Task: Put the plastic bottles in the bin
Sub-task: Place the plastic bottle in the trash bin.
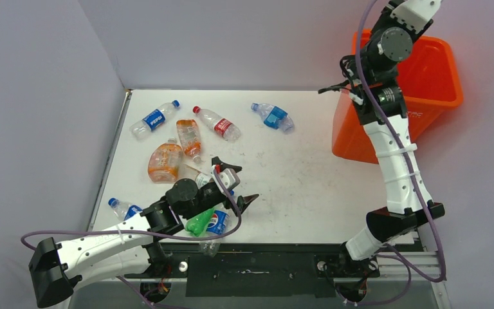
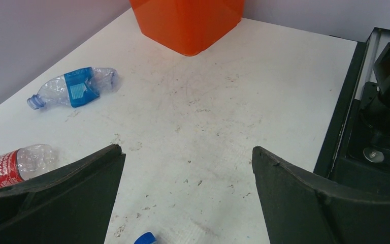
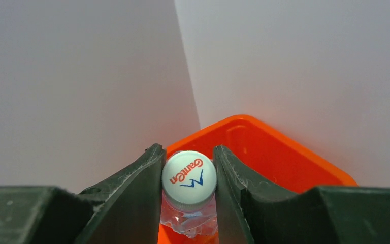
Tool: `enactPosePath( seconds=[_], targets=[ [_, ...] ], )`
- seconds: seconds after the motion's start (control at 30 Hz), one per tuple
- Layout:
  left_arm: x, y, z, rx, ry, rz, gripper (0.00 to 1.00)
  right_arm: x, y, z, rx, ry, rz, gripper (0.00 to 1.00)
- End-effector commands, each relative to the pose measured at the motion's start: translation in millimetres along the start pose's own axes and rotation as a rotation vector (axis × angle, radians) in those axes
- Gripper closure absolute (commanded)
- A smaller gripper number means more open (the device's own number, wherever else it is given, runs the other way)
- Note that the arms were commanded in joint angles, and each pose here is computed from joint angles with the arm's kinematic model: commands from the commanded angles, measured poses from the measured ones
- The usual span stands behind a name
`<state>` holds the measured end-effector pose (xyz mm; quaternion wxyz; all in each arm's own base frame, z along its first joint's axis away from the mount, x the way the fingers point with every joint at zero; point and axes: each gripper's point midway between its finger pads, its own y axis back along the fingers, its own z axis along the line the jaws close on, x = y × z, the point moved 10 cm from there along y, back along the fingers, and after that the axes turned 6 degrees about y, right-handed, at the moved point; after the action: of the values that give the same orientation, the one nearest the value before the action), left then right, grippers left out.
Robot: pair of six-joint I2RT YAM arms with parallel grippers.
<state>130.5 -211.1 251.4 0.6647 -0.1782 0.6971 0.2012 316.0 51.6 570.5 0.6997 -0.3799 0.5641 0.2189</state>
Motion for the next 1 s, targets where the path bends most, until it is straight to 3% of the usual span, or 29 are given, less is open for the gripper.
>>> enactPosePath(
  seconds=[0.0, 0.13, 0.3, 0.33, 0.43, 0.53, 0.6, 0.7, 0.97],
  targets=[
    [-17, -1, 1, -0.032, -0.015, -0.052, 0.04, 5, -30, -21, 0.078, -0.132, 0.022, 0.95],
    [-18, -1, 4, -0.063, -0.023, -0.033, 0.04, 50, -69, -43, 0.192, -0.075, 0.079, 0.95],
    [-20, 0, 5, -0.077, -0.024, -0.036, 0.04, 107, -94, -64, 0.208, -0.062, 0.209, 0.95],
    [-19, 0, 5, -0.078, -0.025, -0.035, 0.04, 113, -98, -68, 0.196, -0.072, 0.222, 0.87],
    [-18, -1, 5, -0.079, -0.026, -0.03, 0.04, 118, -108, -74, 0.158, -0.116, 0.23, 0.35],
    [-18, -2, 6, -0.081, -0.028, -0.023, 0.04, 102, -108, -67, 0.108, -0.191, 0.196, 0.03],
    [-17, -2, 6, -0.086, -0.028, -0.018, 0.04, 85, -98, -45, 0.031, -0.191, 0.158, 0.1],
    [-17, -2, 7, -0.1, -0.03, -0.013, 0.04, 53, -62, -7, -0.04, -0.156, 0.095, 0.1],
    [-25, 5, 17, -0.227, -0.036, -0.029, 0.04, 2, 57, 29, -0.385, -0.374, 0.06, 0.1]
  ],
)
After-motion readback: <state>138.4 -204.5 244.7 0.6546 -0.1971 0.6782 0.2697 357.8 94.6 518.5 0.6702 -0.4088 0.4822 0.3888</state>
